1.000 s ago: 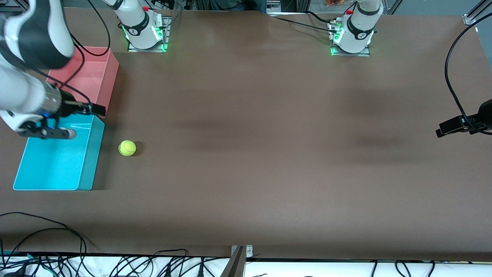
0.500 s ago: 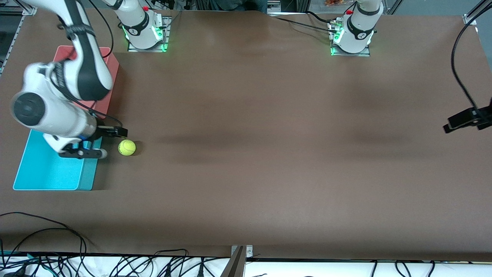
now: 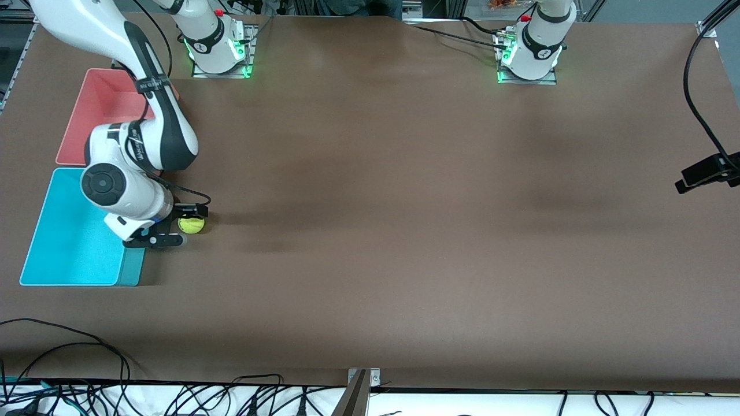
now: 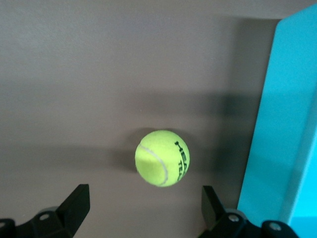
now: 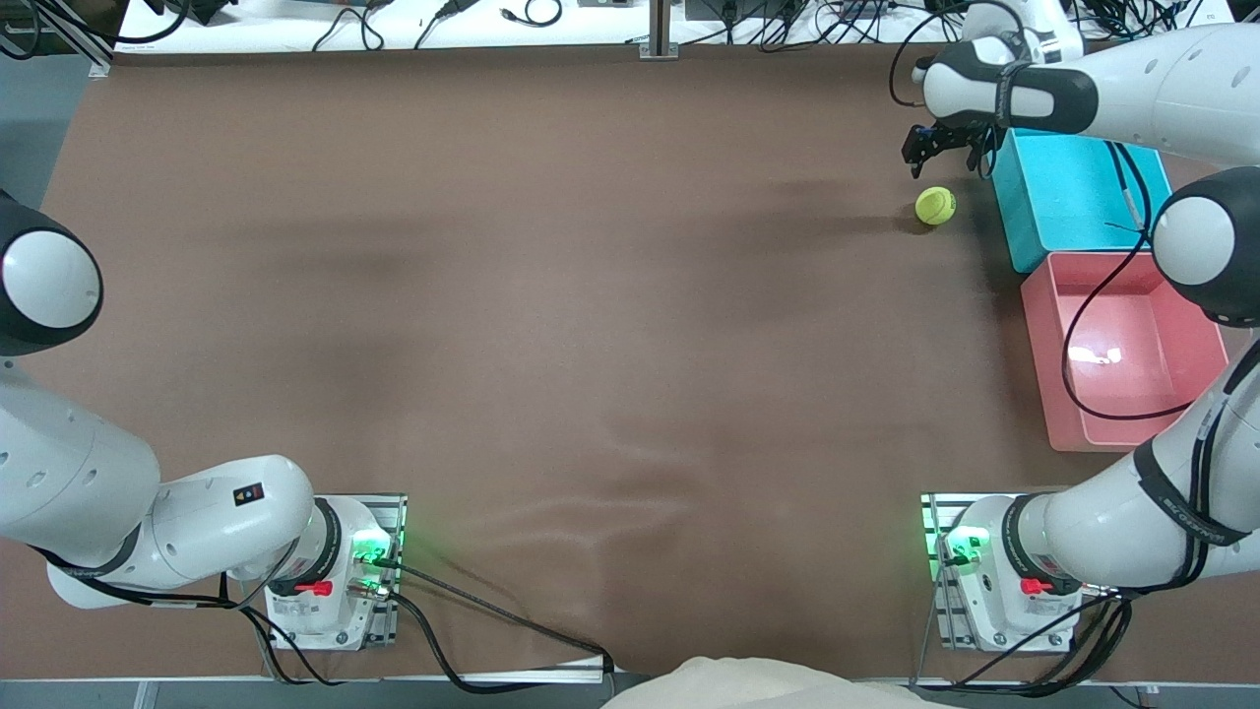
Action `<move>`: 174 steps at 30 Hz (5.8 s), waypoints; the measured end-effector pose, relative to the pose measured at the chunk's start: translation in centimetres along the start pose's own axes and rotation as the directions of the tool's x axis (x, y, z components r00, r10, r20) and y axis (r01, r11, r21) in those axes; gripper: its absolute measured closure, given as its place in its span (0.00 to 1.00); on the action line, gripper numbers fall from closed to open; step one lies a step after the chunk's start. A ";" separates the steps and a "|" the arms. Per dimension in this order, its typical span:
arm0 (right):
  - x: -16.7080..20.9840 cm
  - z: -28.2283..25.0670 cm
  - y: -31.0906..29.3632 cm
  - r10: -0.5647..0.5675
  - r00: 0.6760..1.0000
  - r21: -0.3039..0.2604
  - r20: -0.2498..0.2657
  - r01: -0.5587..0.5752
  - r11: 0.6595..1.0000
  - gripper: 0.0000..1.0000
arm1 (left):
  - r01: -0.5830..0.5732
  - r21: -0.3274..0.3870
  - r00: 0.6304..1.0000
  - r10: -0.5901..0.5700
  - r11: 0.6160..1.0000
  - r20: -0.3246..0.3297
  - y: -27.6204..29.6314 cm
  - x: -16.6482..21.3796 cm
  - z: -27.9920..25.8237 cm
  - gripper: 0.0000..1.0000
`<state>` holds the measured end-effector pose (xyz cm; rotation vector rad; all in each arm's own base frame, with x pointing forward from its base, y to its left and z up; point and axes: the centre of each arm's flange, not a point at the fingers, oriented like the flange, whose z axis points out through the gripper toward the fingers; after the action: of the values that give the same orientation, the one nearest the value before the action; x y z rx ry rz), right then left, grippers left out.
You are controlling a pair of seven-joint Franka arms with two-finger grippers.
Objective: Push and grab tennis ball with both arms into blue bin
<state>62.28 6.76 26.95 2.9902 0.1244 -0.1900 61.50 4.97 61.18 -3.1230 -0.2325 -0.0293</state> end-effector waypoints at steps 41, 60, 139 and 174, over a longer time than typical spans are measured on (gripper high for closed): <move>-1.2 7.4 -0.3 -0.090 0.995 -0.061 -0.044 0.087 0.994 0.34 | -0.024 -0.038 1.000 0.024 0.999 0.019 3.3 -4.7 1.0 0.00; 0.6 -4.1 2.3 -0.065 0.996 -0.100 0.053 0.070 0.993 0.34 | -0.045 -0.018 0.999 0.045 0.999 0.023 4.2 -4.8 1.5 0.00; -2.3 -5.5 24.5 -0.225 0.948 0.272 0.225 0.160 0.949 0.00 | -0.037 -0.009 0.999 0.037 0.999 0.020 3.6 -4.7 1.4 0.00; -8.7 -28.3 14.5 -0.001 1.000 0.144 -0.017 0.003 0.990 0.00 | -0.034 -0.009 0.999 0.034 0.999 0.018 3.4 -4.7 1.4 0.00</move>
<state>58.41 -4.04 57.89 3.1360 0.1204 -0.1815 57.42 0.91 59.66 -3.1359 -0.1798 -0.0022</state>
